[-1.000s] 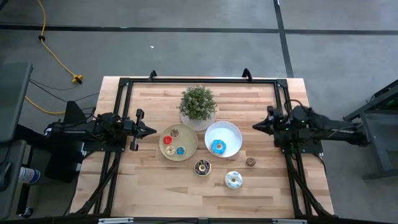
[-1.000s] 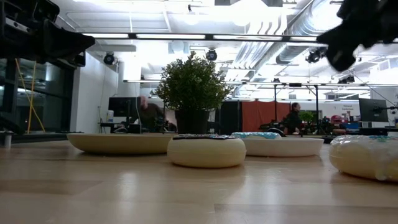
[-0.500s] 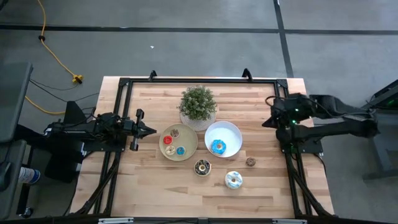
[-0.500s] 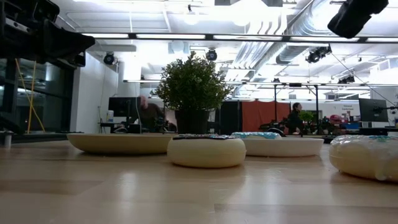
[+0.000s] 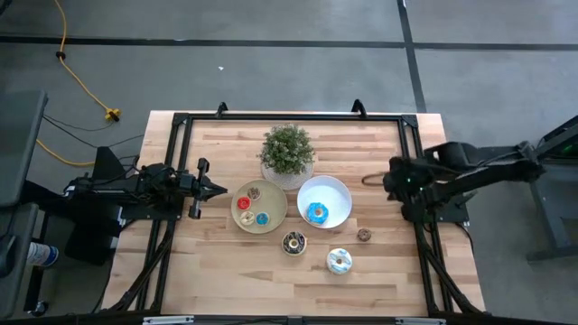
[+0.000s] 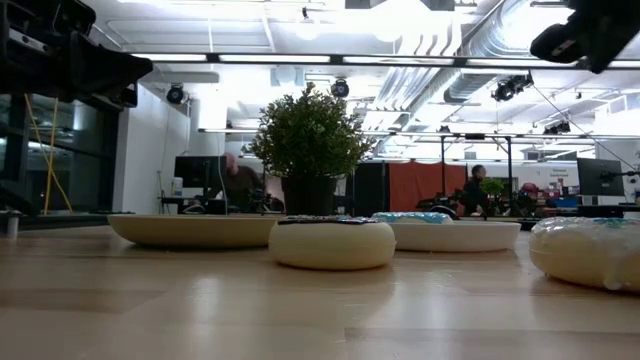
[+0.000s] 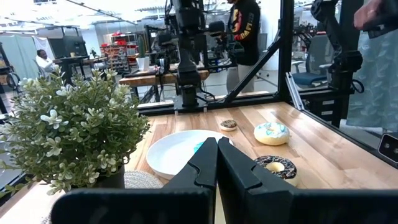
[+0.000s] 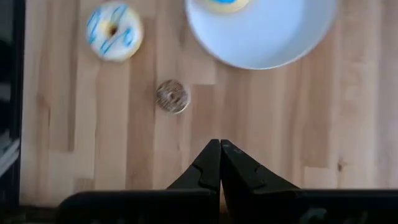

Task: Pick & Place donuts
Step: Put the small brown donut on the brown plate

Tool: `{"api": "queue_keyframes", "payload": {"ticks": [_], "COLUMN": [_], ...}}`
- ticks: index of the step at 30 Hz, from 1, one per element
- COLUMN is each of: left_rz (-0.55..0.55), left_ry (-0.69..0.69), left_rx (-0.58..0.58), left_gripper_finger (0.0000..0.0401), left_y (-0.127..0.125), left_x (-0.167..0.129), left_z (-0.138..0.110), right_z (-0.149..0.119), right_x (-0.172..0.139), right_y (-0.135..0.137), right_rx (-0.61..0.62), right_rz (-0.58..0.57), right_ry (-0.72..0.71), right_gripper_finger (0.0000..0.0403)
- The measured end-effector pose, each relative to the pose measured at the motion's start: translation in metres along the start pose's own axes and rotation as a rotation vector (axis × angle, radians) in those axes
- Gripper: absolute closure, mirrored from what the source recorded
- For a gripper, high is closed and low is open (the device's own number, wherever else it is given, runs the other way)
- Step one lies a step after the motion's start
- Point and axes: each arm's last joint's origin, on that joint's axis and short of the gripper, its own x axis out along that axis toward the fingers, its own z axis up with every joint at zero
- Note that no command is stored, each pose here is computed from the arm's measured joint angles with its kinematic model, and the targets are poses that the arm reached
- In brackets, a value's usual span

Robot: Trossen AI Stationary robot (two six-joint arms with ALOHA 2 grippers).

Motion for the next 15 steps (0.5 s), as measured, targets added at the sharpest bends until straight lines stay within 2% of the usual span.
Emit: {"api": "queue_keyframes", "payload": {"ticks": [6, 15], "left_rz": [0.000, 0.000], "left_ry": [0.000, 0.000], "left_rx": [0.000, 0.000], "left_gripper_finger": [0.0400, 0.0400], "left_y": [0.000, 0.000], "left_x": [0.000, 0.000], "left_z": [0.000, 0.000], "right_z": [-0.008, -0.011], "right_x": [0.017, 0.058], "right_y": [0.018, 0.043], "right_rx": [-0.149, -0.304], "right_rz": [0.052, 0.124], "right_ry": [0.055, 0.039], "right_gripper_finger": [0.0402, 0.0402]}}
